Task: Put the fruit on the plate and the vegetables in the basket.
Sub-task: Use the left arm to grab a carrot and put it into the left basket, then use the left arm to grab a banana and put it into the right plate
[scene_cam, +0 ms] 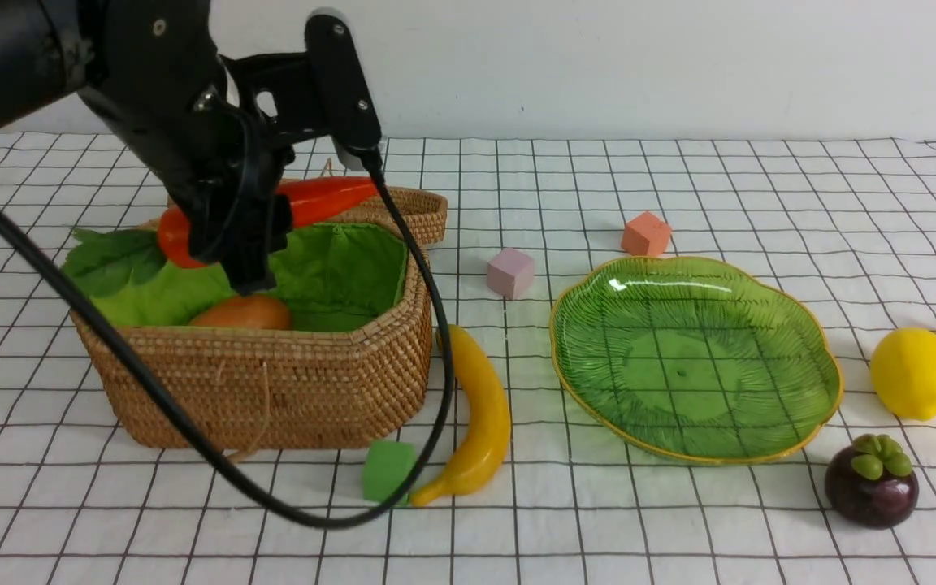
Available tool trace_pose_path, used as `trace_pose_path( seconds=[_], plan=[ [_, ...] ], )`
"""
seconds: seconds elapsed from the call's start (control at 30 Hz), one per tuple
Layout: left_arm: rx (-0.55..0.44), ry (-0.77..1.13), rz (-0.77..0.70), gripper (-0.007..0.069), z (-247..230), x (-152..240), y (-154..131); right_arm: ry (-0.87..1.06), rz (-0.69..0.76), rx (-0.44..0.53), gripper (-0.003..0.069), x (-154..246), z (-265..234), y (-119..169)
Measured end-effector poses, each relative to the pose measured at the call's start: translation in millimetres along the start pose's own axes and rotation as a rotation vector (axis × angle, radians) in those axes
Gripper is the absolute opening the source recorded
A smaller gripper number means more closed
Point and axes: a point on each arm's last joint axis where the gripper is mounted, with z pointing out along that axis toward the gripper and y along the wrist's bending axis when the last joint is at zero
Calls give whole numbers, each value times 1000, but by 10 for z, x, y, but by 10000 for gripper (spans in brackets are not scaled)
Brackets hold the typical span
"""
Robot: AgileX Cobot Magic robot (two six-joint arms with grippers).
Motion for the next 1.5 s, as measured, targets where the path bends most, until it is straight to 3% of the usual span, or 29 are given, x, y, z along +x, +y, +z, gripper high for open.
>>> trace_pose_path(
  seconds=[0.1, 0.13, 0.23, 0.37, 0.47, 0.53, 0.63, 0.7, 0.73, 0.77, 0.8, 0.93, 1.07, 1.23, 1.33, 1.5],
  plan=[
    [-11, -7, -11, 410, 121, 34, 54, 0, 1, -3, 214, 0, 0, 3],
    [-14, -6, -9, 492, 182, 40, 65, 2, 3, -8, 214, 2, 0, 7],
    [-25, -6, 2, 628, 259, 29, 71, 12, 8, -18, 214, 11, 0, 17],
    [-41, -13, -34, 661, 259, 24, 84, 18, 11, -25, 216, 16, 0, 23],
    [-9, -45, -180, 622, 215, 3, 62, 19, 11, -25, 218, 17, 0, 23],
    [107, -96, -451, 489, 109, -90, -49, 29, 10, -24, 219, 27, -1, 22],
    [262, -100, -686, 267, -65, -313, -316, 46, 10, -25, 222, 41, -1, 23],
    [362, -67, -733, 82, -188, -533, -606, 49, 9, -26, 225, 45, -1, 23],
    [396, -63, -723, 44, -234, -622, -732, 51, 9, -26, 225, 47, -2, 23],
    [401, -49, -731, 24, -244, -644, -764, 53, 8, -26, 225, 48, -2, 24],
    [440, -23, -704, -13, -295, -785, -984, 60, 8, -26, 225, 55, -2, 24],
    [497, 54, -634, -11, -212, -1062, -1465, 90, 7, -26, 225, 82, -4, 24],
    [491, 161, -628, 54, 146, -1123, -1650, 107, 6, -24, 225, 97, -5, 22],
    [343, 225, -602, 316, 708, -1106, -1730, 117, 0, -23, 225, 107, -6, 21],
    [264, 192, -609, 430, 865, -1130, -1720, 117, -10, -23, 227, 106, -6, 21],
    [156, 121, -606, 486, 1048, -1176, -1687, 120, -37, -25, 228, 109, -7, 21]
  ],
)
